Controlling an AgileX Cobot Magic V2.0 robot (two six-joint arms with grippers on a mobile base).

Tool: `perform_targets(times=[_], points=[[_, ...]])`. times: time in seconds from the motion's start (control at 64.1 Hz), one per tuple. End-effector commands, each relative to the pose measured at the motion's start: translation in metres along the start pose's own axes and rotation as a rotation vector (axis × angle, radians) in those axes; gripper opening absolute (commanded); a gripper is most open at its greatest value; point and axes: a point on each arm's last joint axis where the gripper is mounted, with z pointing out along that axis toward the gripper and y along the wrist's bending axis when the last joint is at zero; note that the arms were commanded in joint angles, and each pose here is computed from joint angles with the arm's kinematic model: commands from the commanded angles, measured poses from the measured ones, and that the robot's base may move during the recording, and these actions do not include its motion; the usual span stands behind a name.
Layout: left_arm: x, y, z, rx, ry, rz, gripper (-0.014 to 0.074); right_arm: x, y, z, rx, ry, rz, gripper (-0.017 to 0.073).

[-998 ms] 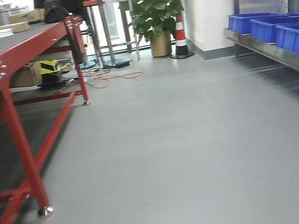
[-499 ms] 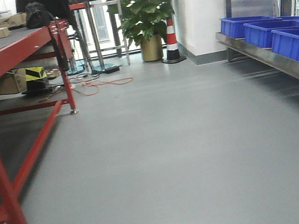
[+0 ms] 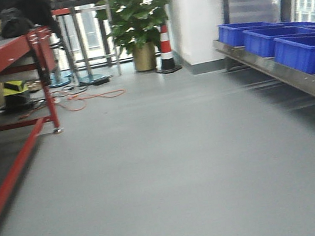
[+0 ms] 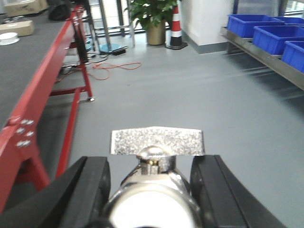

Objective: Place valve from conveyor to right shelf box
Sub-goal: 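Drive the base up to the steel shelf of blue bins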

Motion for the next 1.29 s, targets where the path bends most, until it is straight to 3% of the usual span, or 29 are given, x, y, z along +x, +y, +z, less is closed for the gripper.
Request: perform_targets(times=[0.0,1.279], points=[[-0.0082,-0.0001,-0.0036,0.0,-0.07,-0.011,-0.0111,-0.0108,-0.0002,-0.0043,0.006,-0.103,-0.009,-0.0162],[-0.0082,-0.0001,-0.0036,0.0,-0.07,-0.011,-0.0111,-0.0108,-0.0002,-0.0043,0.006,-0.103,-0.009,-0.0162]])
